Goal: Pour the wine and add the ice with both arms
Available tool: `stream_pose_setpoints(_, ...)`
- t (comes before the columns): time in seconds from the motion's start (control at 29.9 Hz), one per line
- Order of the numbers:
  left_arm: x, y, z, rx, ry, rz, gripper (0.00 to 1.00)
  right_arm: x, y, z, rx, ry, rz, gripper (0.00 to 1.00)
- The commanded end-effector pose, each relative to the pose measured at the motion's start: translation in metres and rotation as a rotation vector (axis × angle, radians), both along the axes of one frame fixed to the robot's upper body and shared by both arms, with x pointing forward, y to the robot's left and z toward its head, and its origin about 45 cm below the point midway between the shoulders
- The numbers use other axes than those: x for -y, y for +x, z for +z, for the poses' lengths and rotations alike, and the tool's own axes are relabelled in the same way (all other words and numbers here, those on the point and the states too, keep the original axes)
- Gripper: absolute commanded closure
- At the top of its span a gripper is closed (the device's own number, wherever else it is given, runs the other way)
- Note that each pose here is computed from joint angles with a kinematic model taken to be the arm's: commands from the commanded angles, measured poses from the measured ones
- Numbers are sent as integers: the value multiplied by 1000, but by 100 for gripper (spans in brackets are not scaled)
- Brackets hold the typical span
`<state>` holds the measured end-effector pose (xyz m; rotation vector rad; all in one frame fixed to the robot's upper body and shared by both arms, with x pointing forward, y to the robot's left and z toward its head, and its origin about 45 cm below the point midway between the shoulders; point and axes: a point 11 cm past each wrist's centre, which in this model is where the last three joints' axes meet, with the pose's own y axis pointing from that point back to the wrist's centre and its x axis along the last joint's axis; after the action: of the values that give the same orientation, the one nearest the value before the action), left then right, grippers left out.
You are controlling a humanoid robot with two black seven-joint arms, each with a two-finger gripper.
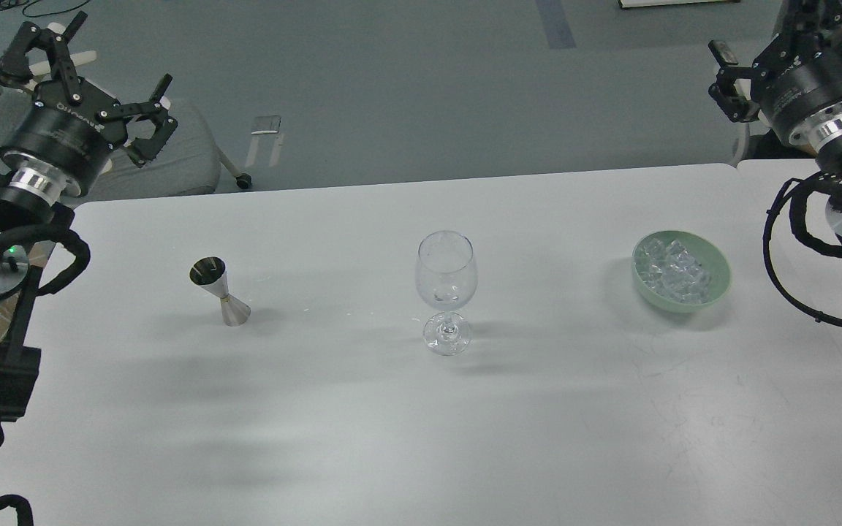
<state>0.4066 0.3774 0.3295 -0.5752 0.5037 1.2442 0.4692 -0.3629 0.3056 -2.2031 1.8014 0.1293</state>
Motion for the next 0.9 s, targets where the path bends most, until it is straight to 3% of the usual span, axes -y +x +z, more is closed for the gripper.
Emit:
stream_pose_setpoints(0.0, -20, -30, -10, -89, -61, 30, 4, -1, 0, -2, -5, 1, -2, 0)
stream_pose_setpoints(0.23, -31, -94, -59, -227, -122, 36, 3, -3, -2, -10, -20, 0, 2, 0)
stream_pose_setpoints(0.43, -23, -140, -89, -268, -191, 10, 3, -3, -3, -13, -27, 0, 3, 0)
stream_pose_setpoints(0.63, -13, -169, -122, -347, -257, 29, 2, -2, -5, -16, -34, -1, 2, 0)
stream_pose_setpoints(0.87, 14, -173, -151, -401, -352, 19, 2, -2, -7, -22, -44, -5, 0, 0)
